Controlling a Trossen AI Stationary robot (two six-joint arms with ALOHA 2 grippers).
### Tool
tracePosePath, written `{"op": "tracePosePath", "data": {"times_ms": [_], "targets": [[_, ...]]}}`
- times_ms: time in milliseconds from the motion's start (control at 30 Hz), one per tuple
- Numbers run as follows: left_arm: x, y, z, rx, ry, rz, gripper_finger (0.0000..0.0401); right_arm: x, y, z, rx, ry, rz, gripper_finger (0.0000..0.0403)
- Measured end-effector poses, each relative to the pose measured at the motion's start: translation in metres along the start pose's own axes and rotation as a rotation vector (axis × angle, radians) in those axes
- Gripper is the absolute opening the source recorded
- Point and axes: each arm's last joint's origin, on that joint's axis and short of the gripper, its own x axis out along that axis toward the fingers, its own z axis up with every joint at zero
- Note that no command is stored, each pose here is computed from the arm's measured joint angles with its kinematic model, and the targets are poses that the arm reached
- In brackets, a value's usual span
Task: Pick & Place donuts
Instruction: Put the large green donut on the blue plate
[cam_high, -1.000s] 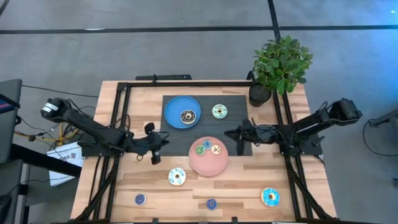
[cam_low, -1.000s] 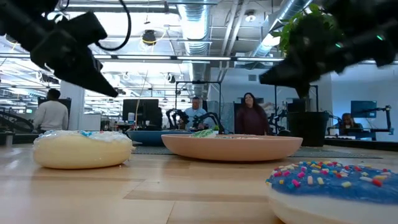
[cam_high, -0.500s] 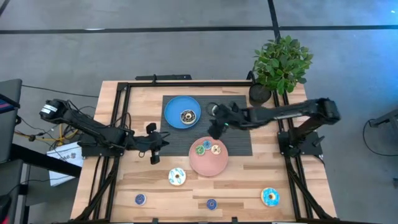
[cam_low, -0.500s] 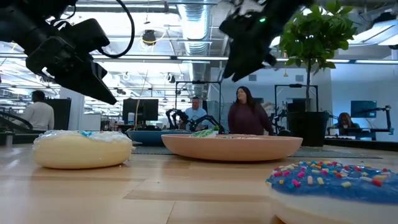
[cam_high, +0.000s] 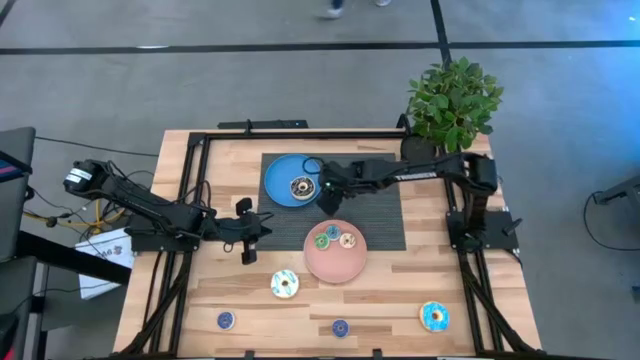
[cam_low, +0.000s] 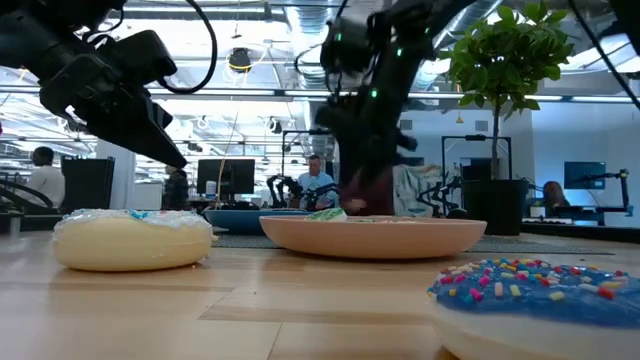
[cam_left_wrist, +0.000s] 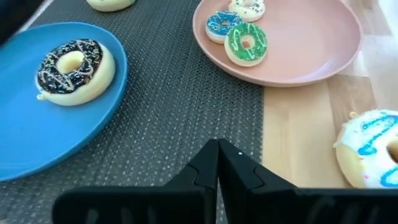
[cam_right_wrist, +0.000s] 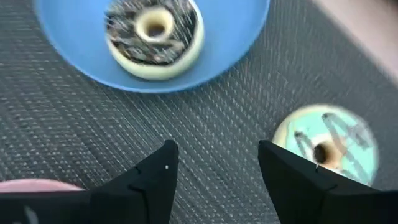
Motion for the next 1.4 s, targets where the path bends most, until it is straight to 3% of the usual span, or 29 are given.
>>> {"op": "tracePosePath", "data": {"times_ms": [233,533,1067,1400], "targets": [[0.000,-0.001,0.000,-0.008,0.007,-0.027,0.0002,0.021,-0.023,0.006,0.083,0.061,-0.036,0.0176],[0.000,-0.001,-0.001,-0.007,0.011,-0.025,0.0002,0.025,-0.042,0.008,0.121,0.113,-0.037,0.0163],[0.000,-0.001,-0.001,-0.007,0.010,-0.024,0.0002,0.025,-0.043,0.008,0.078,0.094,-0.079,0.0234],[0.000,-0.001,-0.001,-0.007,0.010,-0.024,0.0002,0.044,-0.041,0.001,0.049,0.156,-0.088,0.0240]]}}
